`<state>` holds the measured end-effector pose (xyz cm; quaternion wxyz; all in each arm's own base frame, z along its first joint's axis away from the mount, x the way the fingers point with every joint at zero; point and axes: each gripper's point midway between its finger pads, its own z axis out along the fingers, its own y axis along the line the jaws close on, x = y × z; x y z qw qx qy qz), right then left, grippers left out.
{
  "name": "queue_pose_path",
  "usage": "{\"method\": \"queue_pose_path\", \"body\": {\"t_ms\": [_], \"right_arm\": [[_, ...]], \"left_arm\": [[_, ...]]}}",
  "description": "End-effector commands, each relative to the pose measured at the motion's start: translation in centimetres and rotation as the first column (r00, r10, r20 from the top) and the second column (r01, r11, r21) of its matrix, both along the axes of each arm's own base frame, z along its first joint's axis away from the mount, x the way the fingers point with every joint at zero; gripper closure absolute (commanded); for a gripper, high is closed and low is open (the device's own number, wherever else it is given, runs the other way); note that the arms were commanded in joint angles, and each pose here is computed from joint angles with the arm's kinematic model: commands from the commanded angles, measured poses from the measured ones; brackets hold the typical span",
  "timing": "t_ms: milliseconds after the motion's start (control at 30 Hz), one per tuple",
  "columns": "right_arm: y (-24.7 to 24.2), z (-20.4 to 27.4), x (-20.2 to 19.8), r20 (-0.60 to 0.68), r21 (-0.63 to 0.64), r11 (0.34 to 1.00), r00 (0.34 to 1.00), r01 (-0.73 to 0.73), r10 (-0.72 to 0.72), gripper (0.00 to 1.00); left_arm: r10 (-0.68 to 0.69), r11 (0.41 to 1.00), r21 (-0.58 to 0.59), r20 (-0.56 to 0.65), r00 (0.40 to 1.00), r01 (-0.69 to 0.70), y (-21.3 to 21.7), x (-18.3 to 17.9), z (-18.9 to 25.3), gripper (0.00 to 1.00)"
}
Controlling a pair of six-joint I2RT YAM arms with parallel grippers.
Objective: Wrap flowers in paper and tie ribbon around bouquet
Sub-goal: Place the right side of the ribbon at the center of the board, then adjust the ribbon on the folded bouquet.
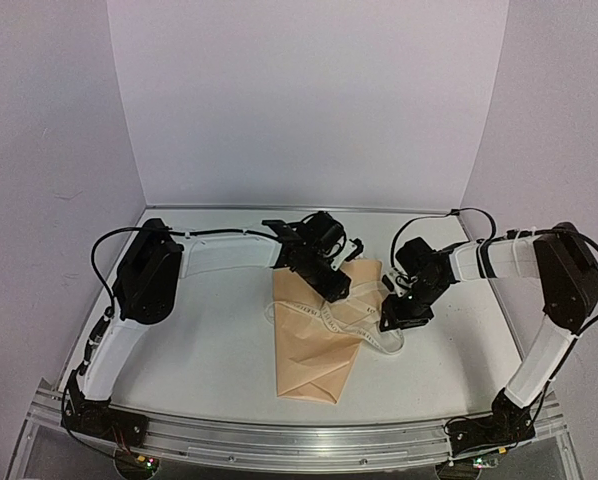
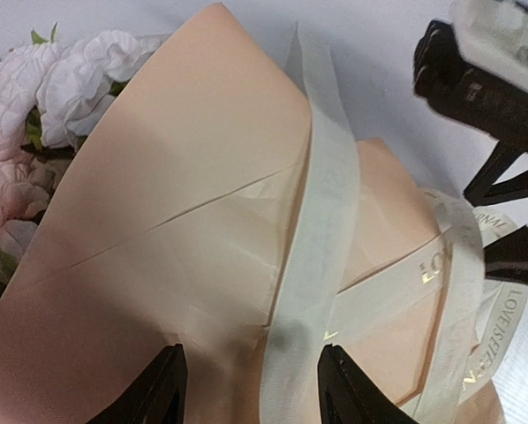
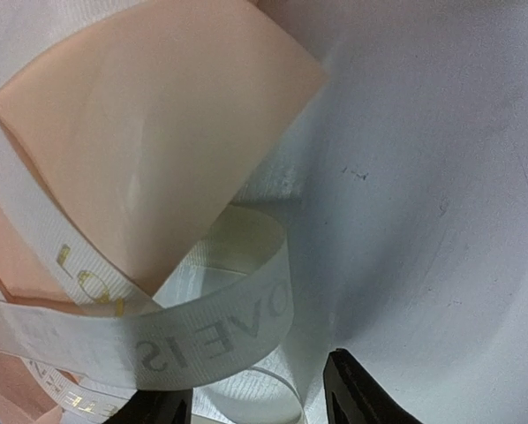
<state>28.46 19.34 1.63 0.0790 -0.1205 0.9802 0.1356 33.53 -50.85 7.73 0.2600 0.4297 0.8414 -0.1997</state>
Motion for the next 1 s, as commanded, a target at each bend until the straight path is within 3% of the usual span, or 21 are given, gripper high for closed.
{"method": "queue_pose_path", "body": {"t_ms": [0, 133, 367, 500, 633, 700, 867, 967], "right_arm": [[-0.2, -0.1, 0.6, 0.023, -0.007, 1.0, 1.0, 0.013, -0.012, 0.53], [-0.1, 0.0, 0.6, 0.02, -0.002, 1.0, 1.0, 0.016, -0.016, 0.63], [-0.1, 0.2, 0.6, 0.023, 0.002, 0.999, 0.999, 0.033, -0.033, 0.79], [-0.2, 0.7, 0.5, 0.024, 0.004, 0.999, 0.999, 0.043, -0.043, 0.84], [-0.4, 1.1, 0.4, 0.027, 0.004, 0.999, 0.998, 0.051, -0.051, 0.86], [-0.4, 1.1, 0.4, 0.028, 0.002, 0.999, 0.998, 0.051, -0.051, 0.86], [-0.5, 1.2, 0.3, 0.027, -0.001, 0.999, 0.998, 0.054, -0.054, 0.87], [-0.5, 1.3, 0.3, 0.024, -0.001, 0.998, 0.998, 0.057, -0.057, 0.87]], "left_arm": [[0.04, 0.996, 0.08, 0.08, 0.996, -0.047, 0.9, 1.1, 0.5, 0.47], [0.041, 0.996, 0.078, 0.071, 0.997, -0.047, 1.1, 0.8, 0.5, 0.51], [0.022, 0.999, 0.047, 0.038, 0.999, -0.023, 0.6, -0.2, 1.0, 0.69], [-0.007, 0.999, 0.036, 0.028, 1.0, 0.006, 0.3, -1.2, 1.4, 0.76], [-0.011, 0.999, 0.043, 0.033, 0.999, 0.009, 0.5, -1.7, 1.8, 0.68], [-0.005, 0.999, 0.047, 0.034, 0.999, 0.004, 0.6, -1.7, 1.9, 0.68], [0.002, 0.997, 0.078, 0.039, 0.999, -0.005, 0.9, -2.0, 1.4, 0.74], [0.003, 0.996, 0.084, 0.037, 0.999, -0.006, 1.0, -2.2, 1.3, 0.83]]}}
